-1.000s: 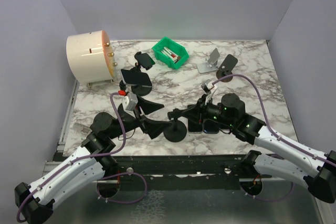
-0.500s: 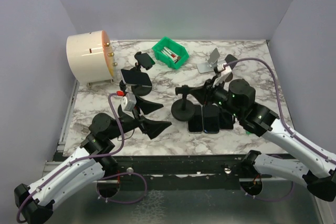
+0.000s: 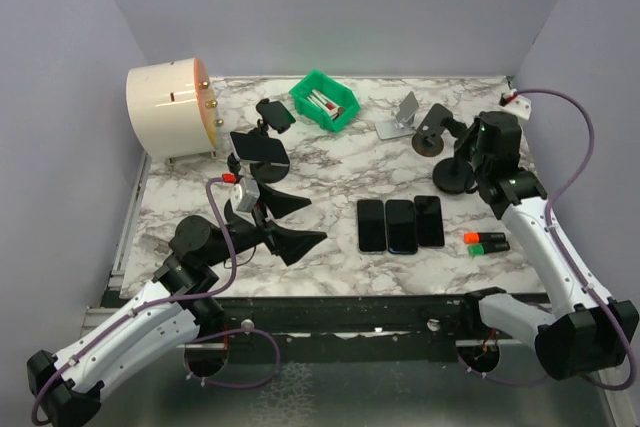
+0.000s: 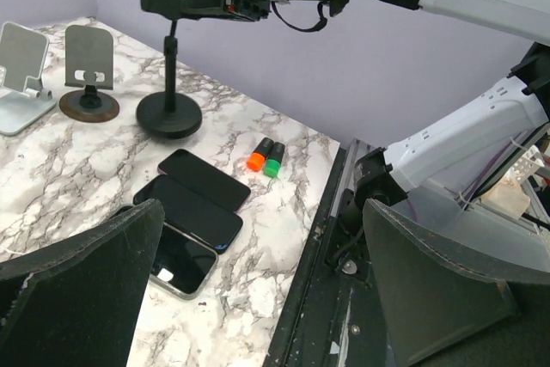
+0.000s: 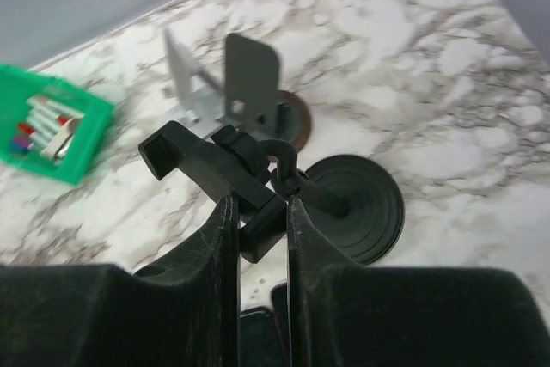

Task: Remove the phone from the phone stand
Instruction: Place the phone stand at the center of the board.

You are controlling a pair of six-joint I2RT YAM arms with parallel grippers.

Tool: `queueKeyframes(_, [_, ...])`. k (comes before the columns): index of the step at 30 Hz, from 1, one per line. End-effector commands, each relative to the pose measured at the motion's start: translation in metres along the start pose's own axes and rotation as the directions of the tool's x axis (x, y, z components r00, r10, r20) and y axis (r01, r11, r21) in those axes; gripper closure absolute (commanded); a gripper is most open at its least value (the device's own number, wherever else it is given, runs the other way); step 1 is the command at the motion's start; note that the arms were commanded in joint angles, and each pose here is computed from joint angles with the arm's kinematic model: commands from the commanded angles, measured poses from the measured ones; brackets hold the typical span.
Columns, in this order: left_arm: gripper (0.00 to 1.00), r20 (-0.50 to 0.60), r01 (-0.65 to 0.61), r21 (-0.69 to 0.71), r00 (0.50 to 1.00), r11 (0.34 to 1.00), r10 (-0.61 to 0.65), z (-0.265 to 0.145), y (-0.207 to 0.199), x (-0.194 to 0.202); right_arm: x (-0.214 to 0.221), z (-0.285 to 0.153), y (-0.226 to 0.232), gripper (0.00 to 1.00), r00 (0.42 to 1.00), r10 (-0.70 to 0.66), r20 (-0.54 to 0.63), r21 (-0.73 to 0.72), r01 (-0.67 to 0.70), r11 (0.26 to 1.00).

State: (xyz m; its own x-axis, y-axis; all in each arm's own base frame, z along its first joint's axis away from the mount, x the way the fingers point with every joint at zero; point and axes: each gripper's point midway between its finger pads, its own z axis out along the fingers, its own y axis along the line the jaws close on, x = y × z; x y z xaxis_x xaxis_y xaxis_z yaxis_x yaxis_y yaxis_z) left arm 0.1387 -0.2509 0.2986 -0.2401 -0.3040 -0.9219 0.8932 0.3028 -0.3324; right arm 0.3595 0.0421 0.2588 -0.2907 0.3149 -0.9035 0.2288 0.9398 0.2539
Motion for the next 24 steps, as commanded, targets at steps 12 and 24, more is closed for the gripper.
queueKeyframes(12, [0.01,0.018,0.015,0.034,1.0,0.999,-0.016,-0.001,-0.01,-0.008,-0.081,0.059,-0.06,1.0,0.939,0.108,0.326,0.153,-0.165,0.974])
queueKeyframes(24, [0.01,0.017,0.008,0.032,1.0,0.999,-0.009,-0.001,-0.009,-0.008,-0.07,0.101,-0.084,1.0,0.964,0.116,0.24,0.192,-0.164,0.968])
